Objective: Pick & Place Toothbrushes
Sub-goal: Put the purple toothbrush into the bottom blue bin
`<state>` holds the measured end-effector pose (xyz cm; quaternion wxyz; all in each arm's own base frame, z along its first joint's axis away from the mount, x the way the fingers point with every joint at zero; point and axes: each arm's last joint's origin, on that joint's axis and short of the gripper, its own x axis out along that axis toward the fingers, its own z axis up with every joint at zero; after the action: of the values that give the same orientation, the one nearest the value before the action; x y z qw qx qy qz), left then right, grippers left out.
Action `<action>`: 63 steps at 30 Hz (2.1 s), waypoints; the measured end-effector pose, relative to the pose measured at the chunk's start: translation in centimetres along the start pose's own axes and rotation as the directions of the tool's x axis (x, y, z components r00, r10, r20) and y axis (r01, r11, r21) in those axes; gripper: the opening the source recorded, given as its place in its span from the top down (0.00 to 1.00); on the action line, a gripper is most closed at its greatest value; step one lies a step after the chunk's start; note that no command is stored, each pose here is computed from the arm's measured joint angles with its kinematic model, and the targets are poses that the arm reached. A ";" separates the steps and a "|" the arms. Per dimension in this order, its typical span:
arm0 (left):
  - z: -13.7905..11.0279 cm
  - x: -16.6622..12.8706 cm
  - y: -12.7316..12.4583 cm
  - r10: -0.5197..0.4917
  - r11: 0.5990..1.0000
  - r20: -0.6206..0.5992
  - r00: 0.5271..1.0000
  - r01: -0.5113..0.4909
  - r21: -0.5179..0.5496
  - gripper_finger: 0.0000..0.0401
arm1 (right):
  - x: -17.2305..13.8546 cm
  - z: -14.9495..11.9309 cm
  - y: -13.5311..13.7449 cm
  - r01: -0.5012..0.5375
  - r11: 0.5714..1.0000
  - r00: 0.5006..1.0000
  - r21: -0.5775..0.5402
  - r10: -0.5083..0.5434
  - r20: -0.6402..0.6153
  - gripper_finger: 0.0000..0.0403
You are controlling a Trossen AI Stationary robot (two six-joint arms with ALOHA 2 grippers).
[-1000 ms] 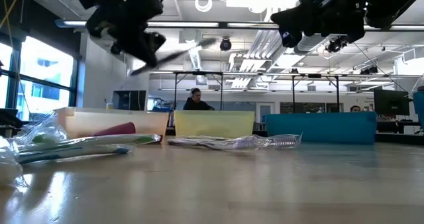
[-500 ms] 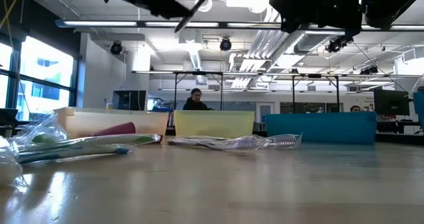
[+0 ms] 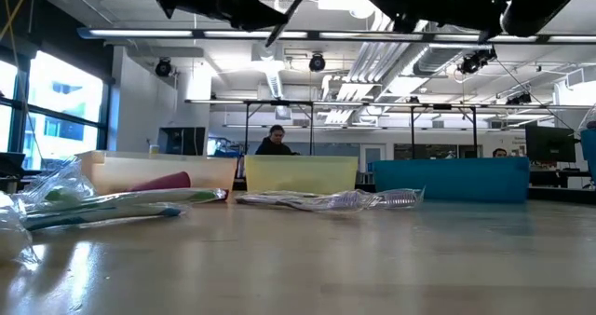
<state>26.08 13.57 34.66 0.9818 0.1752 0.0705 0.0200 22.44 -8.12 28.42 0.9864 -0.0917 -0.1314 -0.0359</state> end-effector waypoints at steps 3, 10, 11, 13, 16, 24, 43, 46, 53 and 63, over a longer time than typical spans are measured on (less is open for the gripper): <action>-0.1 0.3 0.1 0.003 1.000 0.013 1.000 -0.003 0.005 0.97 | 1.1 -0.1 0.4 0.020 1.000 1.000 -0.012 -0.020 -0.008 0.89; 0.0 0.3 0.1 -0.002 1.000 0.017 1.000 0.002 0.006 0.97 | 3.3 0.1 0.0 0.134 0.991 0.991 0.009 -0.134 -0.013 0.62; 0.0 0.3 0.1 -0.002 1.000 0.018 1.000 0.002 0.007 0.97 | 3.6 0.1 -0.1 0.132 0.991 0.991 0.022 -0.132 -0.014 0.59; -0.1 0.3 0.1 -0.003 1.000 0.014 1.000 0.003 0.020 0.97 | 4.4 0.0 -0.2 0.117 0.991 0.993 0.062 -0.116 -0.015 0.54; -0.1 0.3 0.0 -0.006 1.000 0.012 1.000 0.006 0.022 0.97 | 5.6 -0.5 -0.4 0.102 0.989 0.995 0.106 -0.100 -0.028 0.49; -0.1 0.3 0.0 -0.008 1.000 0.012 1.000 0.008 0.030 0.97 | 8.1 -0.7 -1.1 0.108 0.989 0.994 0.106 -0.106 -0.023 0.48; -0.1 0.3 0.0 -0.008 1.000 0.013 1.000 0.008 0.030 0.96 | 8.8 0.5 -1.1 0.055 0.996 0.997 0.072 -0.059 0.048 0.80; -0.1 0.3 0.0 -0.009 1.000 0.012 1.000 0.009 0.030 0.96 | 8.8 0.5 -1.2 0.059 0.996 0.997 0.067 -0.062 0.048 0.93; -0.1 0.3 0.1 -0.004 1.000 0.010 1.000 0.004 0.027 0.96 | 8.8 0.5 -1.2 0.084 0.994 0.995 0.065 -0.087 0.043 0.98; -0.2 0.3 0.0 -0.006 1.000 0.008 1.000 0.005 0.028 0.96 | 8.8 0.4 -1.2 0.083 0.994 0.996 0.073 -0.085 0.032 0.98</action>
<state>26.32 13.69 34.49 0.9796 0.1886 0.0674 0.0157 30.67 -9.65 31.33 0.9843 -0.0515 -0.1534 -0.0711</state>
